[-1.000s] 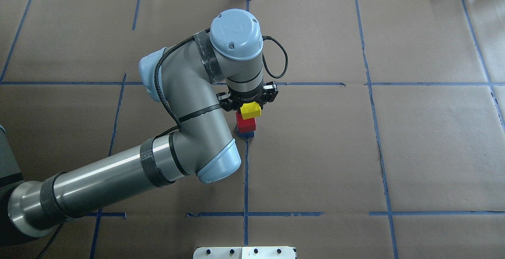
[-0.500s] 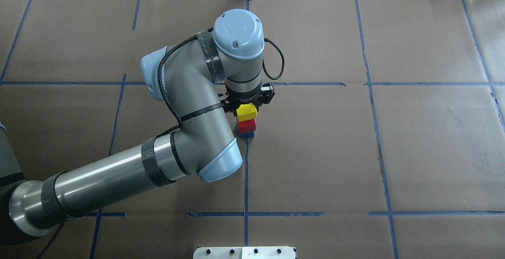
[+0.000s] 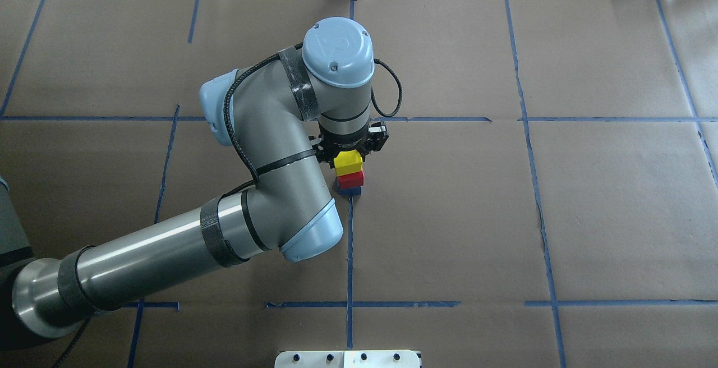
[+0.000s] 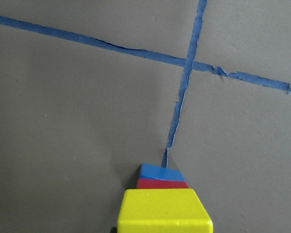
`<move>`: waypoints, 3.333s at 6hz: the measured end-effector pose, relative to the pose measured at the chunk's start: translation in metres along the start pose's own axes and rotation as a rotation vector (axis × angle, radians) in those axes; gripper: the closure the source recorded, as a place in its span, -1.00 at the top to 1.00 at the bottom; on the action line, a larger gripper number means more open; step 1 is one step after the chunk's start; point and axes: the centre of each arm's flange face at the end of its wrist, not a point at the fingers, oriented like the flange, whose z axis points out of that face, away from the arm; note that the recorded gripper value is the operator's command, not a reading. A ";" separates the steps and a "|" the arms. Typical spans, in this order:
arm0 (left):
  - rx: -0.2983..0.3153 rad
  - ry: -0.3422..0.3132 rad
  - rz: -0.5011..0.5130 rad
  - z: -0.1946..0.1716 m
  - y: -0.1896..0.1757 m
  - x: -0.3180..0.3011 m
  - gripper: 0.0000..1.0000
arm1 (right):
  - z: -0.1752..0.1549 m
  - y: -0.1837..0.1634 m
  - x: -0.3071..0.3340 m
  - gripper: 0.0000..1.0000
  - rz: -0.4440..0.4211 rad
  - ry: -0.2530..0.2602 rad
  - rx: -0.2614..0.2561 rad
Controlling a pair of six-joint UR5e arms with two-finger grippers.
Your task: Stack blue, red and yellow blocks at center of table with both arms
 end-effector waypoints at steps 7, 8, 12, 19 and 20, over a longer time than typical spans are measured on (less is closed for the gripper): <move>-0.008 0.009 0.036 0.004 0.009 0.003 0.51 | 0.000 0.000 0.001 1.00 0.000 0.001 -0.001; -0.006 0.014 0.041 0.004 0.009 0.003 0.87 | 0.001 0.000 0.001 1.00 0.000 0.001 -0.001; 0.019 0.052 0.063 -0.021 0.010 0.000 1.00 | 0.001 -0.001 0.001 1.00 0.000 0.000 -0.001; 0.047 -0.077 0.593 -0.084 -0.144 -0.441 1.00 | 0.001 -0.001 0.001 1.00 0.001 0.000 -0.001; 0.011 -0.075 0.599 -0.091 -0.161 -0.525 1.00 | 0.001 -0.001 0.001 1.00 0.002 -0.001 -0.002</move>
